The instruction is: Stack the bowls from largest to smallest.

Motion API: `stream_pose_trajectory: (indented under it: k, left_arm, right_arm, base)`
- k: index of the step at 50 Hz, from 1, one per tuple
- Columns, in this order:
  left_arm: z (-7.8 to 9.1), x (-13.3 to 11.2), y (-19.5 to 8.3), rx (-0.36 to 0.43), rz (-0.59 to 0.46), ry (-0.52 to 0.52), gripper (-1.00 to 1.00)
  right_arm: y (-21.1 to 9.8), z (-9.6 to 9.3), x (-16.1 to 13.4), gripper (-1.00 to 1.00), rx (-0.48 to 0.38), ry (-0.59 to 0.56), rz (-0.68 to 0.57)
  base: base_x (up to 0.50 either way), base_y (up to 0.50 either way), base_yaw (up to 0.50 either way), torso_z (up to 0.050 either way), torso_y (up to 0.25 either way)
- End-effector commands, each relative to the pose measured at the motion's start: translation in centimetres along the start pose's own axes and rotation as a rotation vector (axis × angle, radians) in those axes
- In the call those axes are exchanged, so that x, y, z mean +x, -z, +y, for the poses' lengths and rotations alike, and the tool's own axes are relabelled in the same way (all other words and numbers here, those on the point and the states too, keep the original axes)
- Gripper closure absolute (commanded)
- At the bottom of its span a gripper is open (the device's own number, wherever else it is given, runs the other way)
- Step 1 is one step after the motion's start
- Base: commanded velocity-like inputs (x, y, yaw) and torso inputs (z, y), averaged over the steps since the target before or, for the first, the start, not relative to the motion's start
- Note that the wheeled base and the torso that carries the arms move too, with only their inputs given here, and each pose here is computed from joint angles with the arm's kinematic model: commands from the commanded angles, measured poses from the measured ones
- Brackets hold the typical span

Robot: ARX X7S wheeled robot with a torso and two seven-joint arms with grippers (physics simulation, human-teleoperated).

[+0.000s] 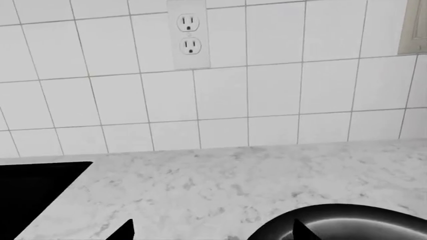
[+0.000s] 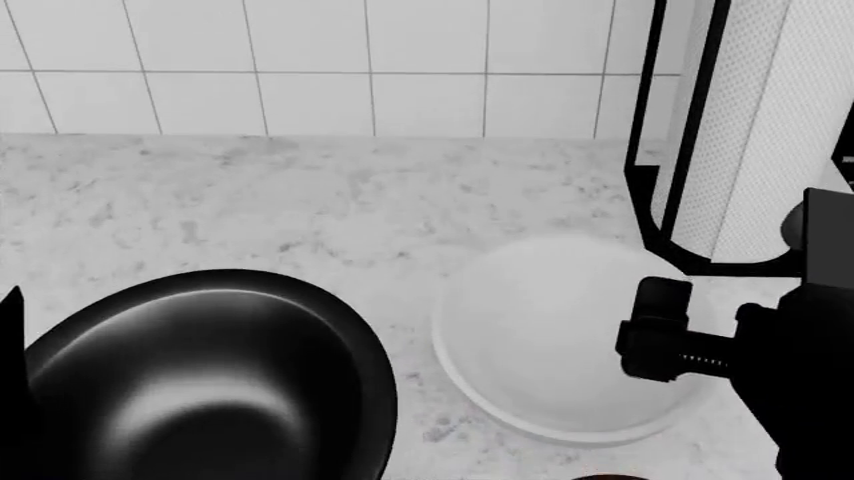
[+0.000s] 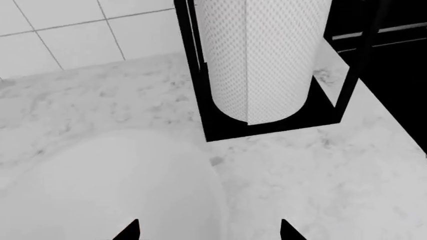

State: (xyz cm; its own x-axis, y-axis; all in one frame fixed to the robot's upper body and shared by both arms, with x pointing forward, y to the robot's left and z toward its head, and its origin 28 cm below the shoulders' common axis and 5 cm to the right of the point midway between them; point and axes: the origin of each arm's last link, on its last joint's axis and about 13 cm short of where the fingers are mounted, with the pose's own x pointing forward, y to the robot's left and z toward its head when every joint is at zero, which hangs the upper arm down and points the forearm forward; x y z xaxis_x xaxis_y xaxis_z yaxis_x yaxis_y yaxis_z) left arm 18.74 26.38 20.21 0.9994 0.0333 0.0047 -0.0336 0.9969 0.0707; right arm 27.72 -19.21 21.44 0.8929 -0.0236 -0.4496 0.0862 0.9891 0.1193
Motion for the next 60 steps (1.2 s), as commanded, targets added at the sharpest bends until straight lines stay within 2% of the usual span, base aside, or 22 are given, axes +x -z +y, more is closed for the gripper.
stream_pose_trajectory:
  k: [1,15,28,40,41,56,60]
  left_arm:
    - [0.1,0.0,0.1,-0.020,-0.011,0.003,-1.00]
    - [0.2,0.0,0.1,-0.018,-0.009,0.006,-1.00]
    - [0.0,-0.1,0.2,-0.012,-0.005,0.017,-1.00]
    - [0.0,0.0,0.4,-0.010,-0.002,0.018,-1.00]
    - [0.0,0.1,0.4,-0.010,-0.002,0.017,-1.00]
    - [0.0,0.0,0.2,-0.010,-0.004,0.018,-1.00]
    - [0.0,0.0,0.2,-0.010,-0.005,0.016,-1.00]
  right_arm:
    - [0.4,-0.4,2.2,-1.00,0.046,-0.013,0.067]
    - [1.0,-0.5,4.1,-1.00,0.047,-0.005,0.130]
    - [3.9,-0.5,5.6,-1.00,0.046,-0.006,0.201]
    - [3.1,-0.1,5.2,-1.00,0.031,-0.043,0.153]
    - [2.9,-0.1,5.1,1.00,0.025,-0.046,0.138]
    - [1.0,0.4,3.5,1.00,0.008,-0.070,0.035]
    - [0.0,1.0,2.3,1.00,-0.002,-0.106,-0.027]
  base:
    - [0.00,0.00,0.00,0.000,0.000]
    - [0.00,0.00,0.00,0.000,0.000]
    - [0.00,0.00,0.00,0.000,0.000]
    - [0.00,0.00,0.00,0.000,0.000]
    - [0.00,0.00,0.00,0.000,0.000]
    - [0.00,0.00,0.00,0.000,0.000]
    - [0.00,0.00,0.00,0.000,0.000]
